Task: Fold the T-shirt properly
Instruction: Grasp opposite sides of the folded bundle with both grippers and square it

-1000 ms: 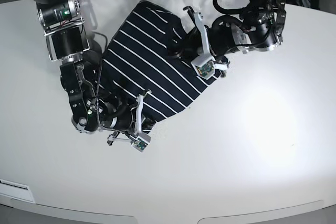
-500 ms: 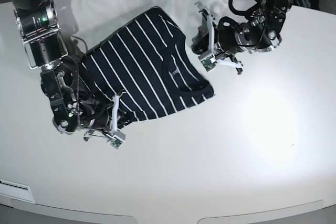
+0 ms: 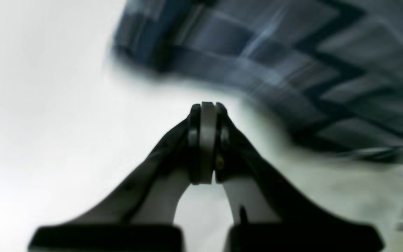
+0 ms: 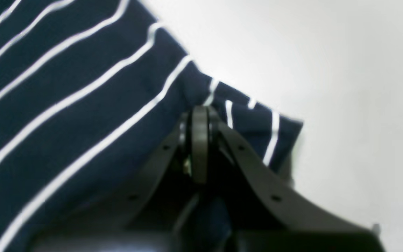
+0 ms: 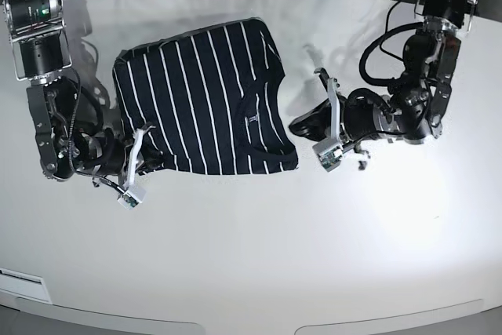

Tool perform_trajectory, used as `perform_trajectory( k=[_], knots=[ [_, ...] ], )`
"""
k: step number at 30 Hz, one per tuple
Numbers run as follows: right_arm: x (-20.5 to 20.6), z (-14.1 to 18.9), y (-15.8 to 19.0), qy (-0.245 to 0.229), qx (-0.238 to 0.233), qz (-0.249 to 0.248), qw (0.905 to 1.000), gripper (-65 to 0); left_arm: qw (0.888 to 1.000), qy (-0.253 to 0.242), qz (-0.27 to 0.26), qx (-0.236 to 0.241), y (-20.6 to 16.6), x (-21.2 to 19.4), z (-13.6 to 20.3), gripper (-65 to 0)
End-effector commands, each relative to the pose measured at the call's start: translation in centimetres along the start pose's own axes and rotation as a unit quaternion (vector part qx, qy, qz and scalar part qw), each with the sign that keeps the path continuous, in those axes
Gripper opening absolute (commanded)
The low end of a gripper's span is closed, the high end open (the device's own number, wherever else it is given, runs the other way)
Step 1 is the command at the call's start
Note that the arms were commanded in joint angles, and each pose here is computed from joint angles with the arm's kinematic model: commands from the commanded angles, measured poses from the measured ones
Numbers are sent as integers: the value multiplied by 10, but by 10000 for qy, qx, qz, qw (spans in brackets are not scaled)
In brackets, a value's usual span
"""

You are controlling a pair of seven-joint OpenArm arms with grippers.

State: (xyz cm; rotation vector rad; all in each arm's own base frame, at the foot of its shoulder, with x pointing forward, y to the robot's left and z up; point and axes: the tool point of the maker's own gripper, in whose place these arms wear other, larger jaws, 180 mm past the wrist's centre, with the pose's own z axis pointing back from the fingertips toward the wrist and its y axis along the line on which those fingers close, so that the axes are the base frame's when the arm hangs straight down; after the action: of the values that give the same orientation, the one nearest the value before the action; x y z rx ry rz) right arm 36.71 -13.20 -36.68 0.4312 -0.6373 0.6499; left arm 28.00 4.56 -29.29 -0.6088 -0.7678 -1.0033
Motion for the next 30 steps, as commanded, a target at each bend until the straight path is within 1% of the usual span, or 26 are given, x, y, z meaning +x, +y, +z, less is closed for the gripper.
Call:
perform_trajectory(
  k=[1, 3, 4, 5, 6, 9, 13, 15, 17, 20, 22, 24, 26, 30],
  knots=[
    [33, 16, -15, -522, -198, 53, 9984, -650, 9994, -216, -20, -252, -11, 14, 5, -650],
    [42, 23, -20, -738, -237, 102, 9969, -650, 9934, -506, 286, -991, -42, 25, 5, -650],
    [44, 26, -24, -786, -299, 95, 9964, -650, 9888, -584, 402, -1311, -56, 28, 5, -650],
    [43, 27, -27, -760, -361, 119, 9964, -650, 9855, -566, 471, -1532, -66, 27, 2, -650],
    [41, 27, -29, -699, -418, 158, 9966, -650, 9842, -455, 482, -1642, -74, 23, -3, -650],
    [35, 24, -32, -518, -556, 280, 9967, -650, 9842, 68, 392, -1723, -90, 0, -20, -650],
    [36, 19, -33, -482, -689, 424, 9956, -650, 9786, 445, 266, -1992, -124, -23, -39, -650],
    [38, 18, -35, -496, -779, 516, 9944, -650, 9790, 519, 111, -1966, -133, -29, -47, -650],
    [32, 17, -36, -382, -827, 554, 9943, -650, 9810, 599, -92, -1841, -133, -34, -54, -650],
    [8, 14, -32, -15, -746, 421, 9963, -650, 9853, 803, -385, -1457, -120, -43, -58, -650],
    [-8, 12, -25, 103, -587, 254, 9979, -650, 9871, 903, -465, -1235, -106, -50, -59, -650],
    [-19, 11, -17, 113, -438, 115, 9989, -650, 9888, 973, -450, -1041, -89, -57, -61, -650],
    [-29, 13, -12, 159, -382, 99, 9991, -650, 9899, 1081, -389, -834, -70, -66, -65, -650],
    [-45, 23, 9, 302, -327, 402, 9982, -650, 9913, 1182, -78, -565, -33, -81, -72, -650]
  ],
)
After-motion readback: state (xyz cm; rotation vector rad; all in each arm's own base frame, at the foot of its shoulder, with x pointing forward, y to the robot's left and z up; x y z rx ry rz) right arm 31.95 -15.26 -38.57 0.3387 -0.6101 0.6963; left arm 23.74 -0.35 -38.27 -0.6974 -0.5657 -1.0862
